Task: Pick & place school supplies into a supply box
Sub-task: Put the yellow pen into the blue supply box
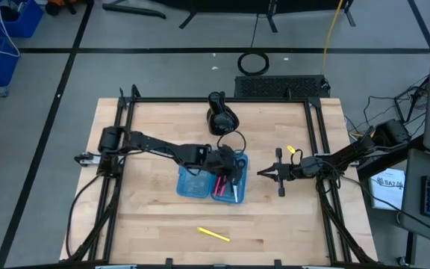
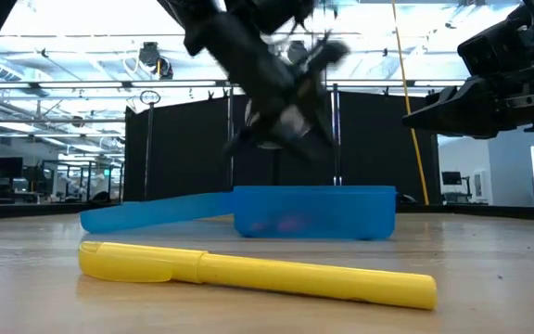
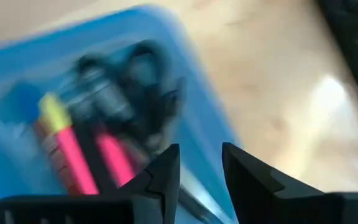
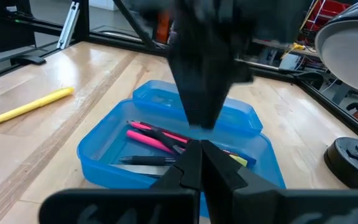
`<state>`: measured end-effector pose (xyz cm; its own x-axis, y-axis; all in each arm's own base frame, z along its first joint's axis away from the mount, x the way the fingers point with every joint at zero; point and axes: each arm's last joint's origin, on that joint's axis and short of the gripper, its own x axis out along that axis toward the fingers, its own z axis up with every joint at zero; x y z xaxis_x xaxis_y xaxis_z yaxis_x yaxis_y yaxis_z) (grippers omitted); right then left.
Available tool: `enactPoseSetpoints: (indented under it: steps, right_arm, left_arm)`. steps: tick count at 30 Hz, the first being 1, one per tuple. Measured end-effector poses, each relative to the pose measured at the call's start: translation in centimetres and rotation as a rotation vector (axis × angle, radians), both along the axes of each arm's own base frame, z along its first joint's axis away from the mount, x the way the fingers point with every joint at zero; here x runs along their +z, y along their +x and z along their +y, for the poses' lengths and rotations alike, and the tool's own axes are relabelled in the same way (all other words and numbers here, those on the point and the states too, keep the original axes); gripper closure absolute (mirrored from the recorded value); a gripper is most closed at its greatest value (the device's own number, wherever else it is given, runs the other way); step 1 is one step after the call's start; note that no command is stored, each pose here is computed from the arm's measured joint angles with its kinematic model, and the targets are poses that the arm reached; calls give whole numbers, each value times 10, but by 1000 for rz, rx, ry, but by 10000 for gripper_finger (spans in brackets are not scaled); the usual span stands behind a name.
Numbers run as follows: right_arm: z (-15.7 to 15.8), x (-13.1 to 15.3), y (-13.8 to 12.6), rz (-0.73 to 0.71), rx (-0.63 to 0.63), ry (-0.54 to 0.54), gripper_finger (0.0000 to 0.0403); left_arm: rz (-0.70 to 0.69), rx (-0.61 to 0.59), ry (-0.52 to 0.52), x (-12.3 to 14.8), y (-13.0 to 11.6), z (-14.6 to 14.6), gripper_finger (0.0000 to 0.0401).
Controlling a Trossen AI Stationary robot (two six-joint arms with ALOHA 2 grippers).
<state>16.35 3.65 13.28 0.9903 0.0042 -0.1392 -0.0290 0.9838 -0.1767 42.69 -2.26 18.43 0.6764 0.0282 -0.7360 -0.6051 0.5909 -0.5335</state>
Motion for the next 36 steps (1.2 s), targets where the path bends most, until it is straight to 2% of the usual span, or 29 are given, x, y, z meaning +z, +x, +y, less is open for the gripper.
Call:
enactPoseSetpoints:
  steps: [3,6,8,11,14,16,18,22,26,29,32,34,36]
  right_arm:
    - [0,0,0,0,0,0,403]
    - [0,0,0,1,1,12,403]
    - [1,1,0,-5,20,44,403]
    - [3,3,0,-23,79,89,403]
    - [4,7,1,-54,116,148,403]
    - [5,7,1,-54,118,162,403]
    - [9,10,5,-49,136,151,403]
    - [28,44,33,-78,177,72,403]
    - [44,81,64,115,127,-13,403]
    - [56,104,75,242,74,-19,403]
    - [72,117,79,288,86,29,403]
    - [84,124,87,310,90,107,403]
    - [97,122,95,385,76,150,403]
  left_arm:
    - [-78,-198,80,31,-8,-7,280]
    - [-144,-485,189,72,-30,-27,280]
    - [-138,-637,309,98,-57,-47,280]
    - [-135,-709,542,123,-104,-83,281]
    - [-298,-843,597,127,-153,-107,297]
    - [-421,-865,627,119,-183,-114,316]
    - [-473,-853,655,99,-210,-109,341]
    - [-583,-777,693,57,-242,-76,391]
    - [-716,-784,724,33,-262,-45,393]
    - [-750,-787,766,17,-273,-28,397]
    - [-778,-793,790,0,-280,-17,396]
    - [-776,-812,815,-13,-285,-11,395]
    - [-775,-793,838,-25,-288,-6,398]
